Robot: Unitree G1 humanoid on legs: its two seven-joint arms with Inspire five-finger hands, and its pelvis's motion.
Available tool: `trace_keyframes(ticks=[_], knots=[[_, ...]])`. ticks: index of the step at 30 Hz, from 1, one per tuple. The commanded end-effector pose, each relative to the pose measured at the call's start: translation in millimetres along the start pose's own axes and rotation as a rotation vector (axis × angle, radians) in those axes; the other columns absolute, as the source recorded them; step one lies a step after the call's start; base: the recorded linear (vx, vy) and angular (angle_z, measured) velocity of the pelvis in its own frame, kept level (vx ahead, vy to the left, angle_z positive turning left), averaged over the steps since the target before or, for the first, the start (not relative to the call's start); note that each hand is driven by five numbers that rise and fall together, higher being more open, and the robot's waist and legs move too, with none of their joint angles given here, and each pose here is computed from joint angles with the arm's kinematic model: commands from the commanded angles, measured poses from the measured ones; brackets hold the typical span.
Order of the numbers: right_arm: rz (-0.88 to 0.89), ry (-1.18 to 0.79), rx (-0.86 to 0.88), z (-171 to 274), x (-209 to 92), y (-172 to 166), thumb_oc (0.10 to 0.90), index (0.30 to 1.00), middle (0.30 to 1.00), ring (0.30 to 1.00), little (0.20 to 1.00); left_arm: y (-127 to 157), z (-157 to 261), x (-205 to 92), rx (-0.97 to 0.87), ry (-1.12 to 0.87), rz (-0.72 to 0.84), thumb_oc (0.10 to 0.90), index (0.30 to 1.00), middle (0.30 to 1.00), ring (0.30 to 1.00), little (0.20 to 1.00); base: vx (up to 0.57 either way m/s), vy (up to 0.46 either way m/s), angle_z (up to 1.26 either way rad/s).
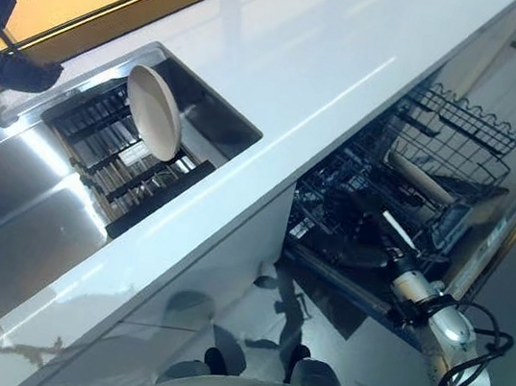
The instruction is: Pick up plates and place into dishwasher.
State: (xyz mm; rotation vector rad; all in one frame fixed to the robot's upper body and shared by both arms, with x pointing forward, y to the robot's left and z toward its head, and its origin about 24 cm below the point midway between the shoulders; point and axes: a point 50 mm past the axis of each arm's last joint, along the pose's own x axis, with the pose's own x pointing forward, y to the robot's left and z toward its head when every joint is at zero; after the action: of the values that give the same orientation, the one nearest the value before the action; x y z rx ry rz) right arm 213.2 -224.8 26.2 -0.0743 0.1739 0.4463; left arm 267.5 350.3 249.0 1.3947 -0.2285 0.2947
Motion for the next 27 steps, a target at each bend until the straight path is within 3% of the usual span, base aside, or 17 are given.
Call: trace_keyframes(ticks=[1,10,17,27], knots=[[0.114,-0.158,-0.105,36.7,12.2,11.8,0.800,0.900,0.900,0.900,0.900,57.2,4.5,17.8,0.201,-0.007,0.166,0.800,0.900,0.900,0.900,0.900,0.02,0.037,-0.10],[0.173,-0.103,-0.106,29.0,16.9,25.6,0.800,0.900,0.900,0.900,0.900,38.2,4.7,30.3,0.336,-0.007,0.058,0.800,0.900,0.900,0.900,0.900,0.04,0.049,-0.15],[0.182,-0.080,-0.115,27.4,17.9,25.5,0.800,0.900,0.900,0.900,0.900,6.9,4.0,36.6,0.435,0.017,-0.067,0.800,0.900,0.900,0.900,0.900,0.04,0.063,-0.12],[0.160,-0.072,-0.126,26.4,13.6,22.8,0.800,0.900,0.900,0.900,0.900,-16.3,-9.7,34.0,0.466,0.079,-0.126,0.800,0.900,0.900,0.900,0.900,0.03,0.039,-0.16]])
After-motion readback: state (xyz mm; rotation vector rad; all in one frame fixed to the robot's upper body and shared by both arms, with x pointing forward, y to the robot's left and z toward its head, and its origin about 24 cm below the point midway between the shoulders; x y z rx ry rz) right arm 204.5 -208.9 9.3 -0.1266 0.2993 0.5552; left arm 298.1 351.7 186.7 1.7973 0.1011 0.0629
